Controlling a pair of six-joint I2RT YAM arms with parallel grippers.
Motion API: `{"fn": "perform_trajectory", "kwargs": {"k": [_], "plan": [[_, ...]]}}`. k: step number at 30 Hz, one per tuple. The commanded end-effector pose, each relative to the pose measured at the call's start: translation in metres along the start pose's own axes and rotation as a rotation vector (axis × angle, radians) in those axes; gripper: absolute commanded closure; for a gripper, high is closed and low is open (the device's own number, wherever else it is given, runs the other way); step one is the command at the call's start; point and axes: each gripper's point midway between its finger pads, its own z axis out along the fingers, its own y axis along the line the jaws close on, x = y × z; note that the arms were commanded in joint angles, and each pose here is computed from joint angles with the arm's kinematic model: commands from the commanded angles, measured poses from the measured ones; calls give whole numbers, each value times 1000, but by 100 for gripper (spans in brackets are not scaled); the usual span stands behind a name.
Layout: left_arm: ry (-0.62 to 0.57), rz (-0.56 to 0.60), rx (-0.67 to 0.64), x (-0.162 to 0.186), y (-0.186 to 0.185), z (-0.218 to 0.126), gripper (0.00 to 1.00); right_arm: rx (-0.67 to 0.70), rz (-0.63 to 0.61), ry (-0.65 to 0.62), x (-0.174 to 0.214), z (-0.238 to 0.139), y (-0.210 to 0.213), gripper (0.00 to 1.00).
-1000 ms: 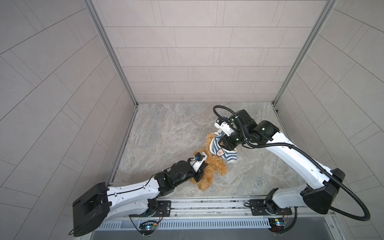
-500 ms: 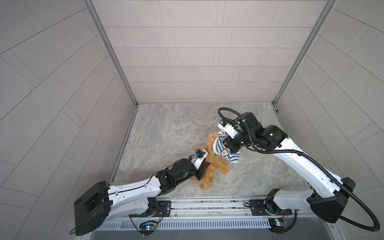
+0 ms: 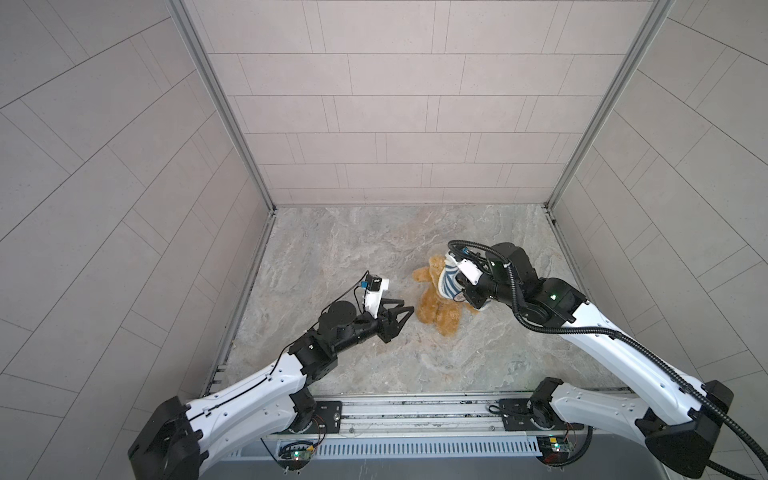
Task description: Dress the teddy bear
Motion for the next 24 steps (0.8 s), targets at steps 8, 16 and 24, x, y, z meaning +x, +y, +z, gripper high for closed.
{"fn": "perform_trajectory", "kwargs": {"k": [8, 16, 24], "plan": [[-24, -107, 186, -46, -51, 8, 76, -2, -172, -143, -29, -1, 23, 100], [18, -89, 111, -49, -39, 30, 78, -47, -205, -147, -29, 4, 38, 100], [26, -80, 67, -49, -30, 40, 82, -63, -213, -146, -25, 2, 43, 100]]}}
